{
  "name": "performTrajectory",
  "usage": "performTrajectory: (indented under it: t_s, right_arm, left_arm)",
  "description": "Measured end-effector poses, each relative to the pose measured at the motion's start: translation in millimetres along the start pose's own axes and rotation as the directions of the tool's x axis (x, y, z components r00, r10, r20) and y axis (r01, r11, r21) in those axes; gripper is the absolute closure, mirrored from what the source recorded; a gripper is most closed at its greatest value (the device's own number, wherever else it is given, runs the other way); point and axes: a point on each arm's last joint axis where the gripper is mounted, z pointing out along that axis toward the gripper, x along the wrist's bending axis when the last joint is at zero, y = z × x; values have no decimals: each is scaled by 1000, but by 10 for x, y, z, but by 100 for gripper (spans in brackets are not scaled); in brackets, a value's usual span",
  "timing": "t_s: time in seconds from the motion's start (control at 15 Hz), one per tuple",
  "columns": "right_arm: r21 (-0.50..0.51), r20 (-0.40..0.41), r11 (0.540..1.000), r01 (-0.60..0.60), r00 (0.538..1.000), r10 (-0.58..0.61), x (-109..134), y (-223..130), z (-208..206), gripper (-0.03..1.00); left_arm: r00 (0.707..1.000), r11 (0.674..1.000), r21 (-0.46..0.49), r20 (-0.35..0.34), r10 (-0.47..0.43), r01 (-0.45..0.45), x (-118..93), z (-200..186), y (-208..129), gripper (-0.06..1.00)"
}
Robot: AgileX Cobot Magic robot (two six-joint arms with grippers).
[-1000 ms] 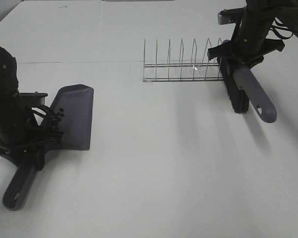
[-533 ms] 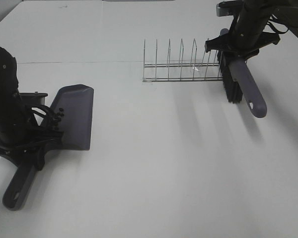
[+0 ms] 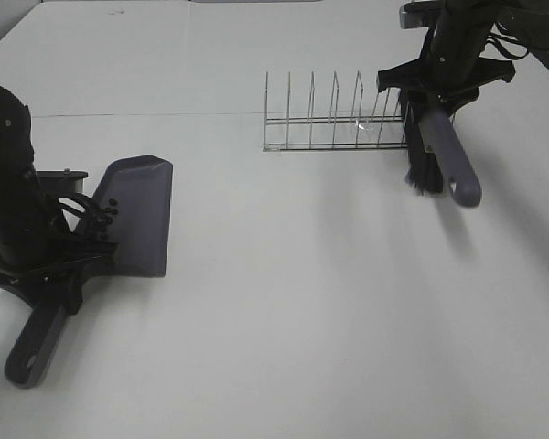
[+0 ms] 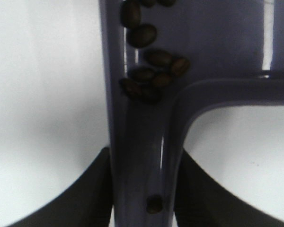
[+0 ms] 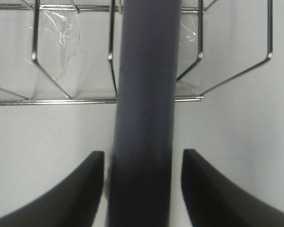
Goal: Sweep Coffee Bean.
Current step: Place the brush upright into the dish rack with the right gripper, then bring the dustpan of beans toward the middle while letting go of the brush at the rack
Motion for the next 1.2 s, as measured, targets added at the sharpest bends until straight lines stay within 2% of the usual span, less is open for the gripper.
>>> performTrajectory:
  t_s: [0.13, 0.27, 0.53, 0.87, 1.0, 1.2]
  right_arm:
    - [18, 12, 1000, 4, 1000, -4, -10, -17, 5, 36]
    - [18, 31, 1000, 17, 999, -17, -27, -17, 5, 31]
    - [0, 43, 1000, 19, 999, -19, -65, 19, -136, 30]
    - [-104, 18, 994, -22, 1000, 23, -175, 145, -814, 30]
    - [-91, 7, 995, -34, 999, 35, -183, 128, -941, 30]
    - [-57, -17, 997, -47, 999, 47, -158, 96, -970, 30]
  left_arm:
    - [1000, 1000, 0, 0, 0, 0, 0, 0, 0, 62]
    - [1000, 1000, 0, 0, 0, 0, 0, 0, 0, 62]
    - [1000, 1000, 0, 0, 0, 0, 0, 0, 0, 62]
    - [1000, 1000, -10, 2, 1, 0, -2, -23, 2, 62]
    - [1000, 999, -30, 25, -14, 14, -24, -69, 13, 62]
    - [994, 995, -89, 97, -41, 50, -117, -242, 144, 62]
